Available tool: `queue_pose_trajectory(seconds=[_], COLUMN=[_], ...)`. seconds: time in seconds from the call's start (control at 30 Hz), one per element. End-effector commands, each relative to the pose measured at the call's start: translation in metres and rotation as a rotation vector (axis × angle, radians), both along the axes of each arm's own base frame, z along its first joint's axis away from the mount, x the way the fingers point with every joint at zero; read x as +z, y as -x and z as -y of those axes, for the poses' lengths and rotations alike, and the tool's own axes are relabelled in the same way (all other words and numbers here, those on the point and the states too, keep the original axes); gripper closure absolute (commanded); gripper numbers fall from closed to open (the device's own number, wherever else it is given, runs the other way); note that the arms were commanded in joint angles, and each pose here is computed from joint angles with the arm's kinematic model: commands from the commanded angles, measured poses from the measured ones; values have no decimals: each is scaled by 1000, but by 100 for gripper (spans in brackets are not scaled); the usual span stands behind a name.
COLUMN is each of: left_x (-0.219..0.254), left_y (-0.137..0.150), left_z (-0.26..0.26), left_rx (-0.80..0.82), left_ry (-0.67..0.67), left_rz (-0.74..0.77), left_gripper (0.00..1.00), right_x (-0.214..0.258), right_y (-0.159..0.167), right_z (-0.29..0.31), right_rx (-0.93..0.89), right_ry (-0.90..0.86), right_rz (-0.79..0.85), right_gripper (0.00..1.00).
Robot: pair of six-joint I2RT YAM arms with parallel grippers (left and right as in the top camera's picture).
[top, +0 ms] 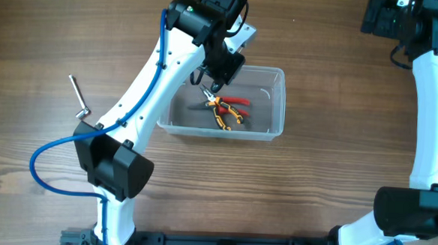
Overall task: Pack container
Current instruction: 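Carry the screwdriver over the container with the left gripper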
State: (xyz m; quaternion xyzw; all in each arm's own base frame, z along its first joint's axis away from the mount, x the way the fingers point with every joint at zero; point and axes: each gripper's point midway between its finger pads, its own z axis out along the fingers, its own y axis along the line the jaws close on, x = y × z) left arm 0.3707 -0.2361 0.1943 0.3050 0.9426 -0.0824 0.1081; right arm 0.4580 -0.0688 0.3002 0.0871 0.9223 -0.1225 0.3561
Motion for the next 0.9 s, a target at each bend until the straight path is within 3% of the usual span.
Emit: queue_pose_trajectory(seconds=[0.0,0.27,0.57,0.7,0.87], left_x=[6,-30,-111,-127,-136], left_y=[-2,7,31,39,40], left_z=[-4,-9,-24,-28,-32], left_rx=[-59,-63,-64,-65,-64], left_ry=[-23,-70,-137,-151,-172], left_rz=[33,-54,-181,-205,-203], left_gripper=[90,90,89,85,74], right_x=[12,12,12,12,12], right_y=[1,1,1,1,1], right_z=[0,0,0,0,0], right_rx=[-16,-16,-16,-16,-16], right_ry=[-5,-5,-5,-5,-5], right_rz=[35,35,34,35,35], right_gripper=[0,0,0,0,0])
